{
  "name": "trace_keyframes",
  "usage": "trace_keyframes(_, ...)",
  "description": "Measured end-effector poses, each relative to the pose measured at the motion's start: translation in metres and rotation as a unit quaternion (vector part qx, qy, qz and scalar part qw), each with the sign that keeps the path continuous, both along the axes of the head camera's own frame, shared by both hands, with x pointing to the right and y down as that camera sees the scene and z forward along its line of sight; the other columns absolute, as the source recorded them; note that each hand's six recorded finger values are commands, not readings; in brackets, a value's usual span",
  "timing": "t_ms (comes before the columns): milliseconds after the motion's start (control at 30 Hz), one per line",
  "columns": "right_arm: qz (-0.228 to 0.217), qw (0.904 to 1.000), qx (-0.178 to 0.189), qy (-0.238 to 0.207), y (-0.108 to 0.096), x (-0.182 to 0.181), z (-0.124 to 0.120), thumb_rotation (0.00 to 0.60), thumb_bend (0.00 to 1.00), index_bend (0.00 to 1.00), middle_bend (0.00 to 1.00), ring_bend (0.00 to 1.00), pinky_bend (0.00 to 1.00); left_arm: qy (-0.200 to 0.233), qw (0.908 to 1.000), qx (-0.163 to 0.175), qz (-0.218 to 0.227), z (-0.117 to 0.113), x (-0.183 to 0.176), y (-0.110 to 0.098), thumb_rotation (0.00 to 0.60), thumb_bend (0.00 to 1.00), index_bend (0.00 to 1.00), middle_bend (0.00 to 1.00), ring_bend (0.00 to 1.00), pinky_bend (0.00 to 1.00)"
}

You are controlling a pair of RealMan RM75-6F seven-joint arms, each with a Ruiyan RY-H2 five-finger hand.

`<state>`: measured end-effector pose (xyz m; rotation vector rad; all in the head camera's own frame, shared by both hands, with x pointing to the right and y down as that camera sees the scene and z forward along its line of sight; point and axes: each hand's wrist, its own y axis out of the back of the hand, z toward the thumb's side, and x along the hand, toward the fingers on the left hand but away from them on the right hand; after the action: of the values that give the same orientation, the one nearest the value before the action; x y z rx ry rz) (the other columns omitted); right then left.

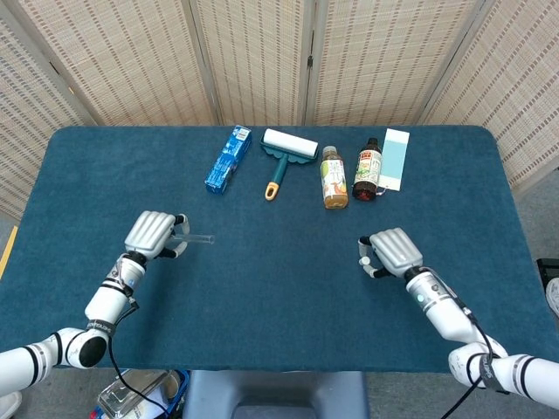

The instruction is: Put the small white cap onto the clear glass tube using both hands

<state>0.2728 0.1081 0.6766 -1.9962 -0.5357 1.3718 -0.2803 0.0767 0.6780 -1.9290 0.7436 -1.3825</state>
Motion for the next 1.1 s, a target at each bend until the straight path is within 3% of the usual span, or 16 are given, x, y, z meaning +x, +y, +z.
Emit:
trace_keyframes(267,0.030,0.9943,0.018,-0.101,-0.036,-0.031,-0.063,0.600,0.52,0.66,1.00,1.00,1.00,0.064,0.9971,-0.020,-0.035,-0.013,0.019,-0.011,0.600,0.35,0.62,1.00,1.00,1.00)
trace_keyframes(467,0.034,0.9846,0.023,-0.170,-0.052,-0.063,-0.091,0.600,0.52,0.66,1.00,1.00,1.00,0.105,0.9924,-0.044,-0.044,-0.021,0.039,-0.011,0.600,0.35,0.62,1.00,1.00,1.00)
trace_keyframes(733,0.039,0.9751,0.017,-0.218,-0.053,-0.090,-0.094,0.600,0.52,0.67,1.00,1.00,1.00,0.146,0.9861,-0.068,-0.040,-0.031,0.070,-0.012,0.600,0.35,0.62,1.00,1.00,1.00)
trace_keyframes(1100,0.041,0.9629,0.006,-0.267,-0.052,-0.123,-0.092,0.600,0.52,0.68,1.00,1.00,1.00,0.161,0.9831,-0.078,-0.038,-0.030,0.091,-0.009,0.600,0.35,0.62,1.00,1.00,1.00)
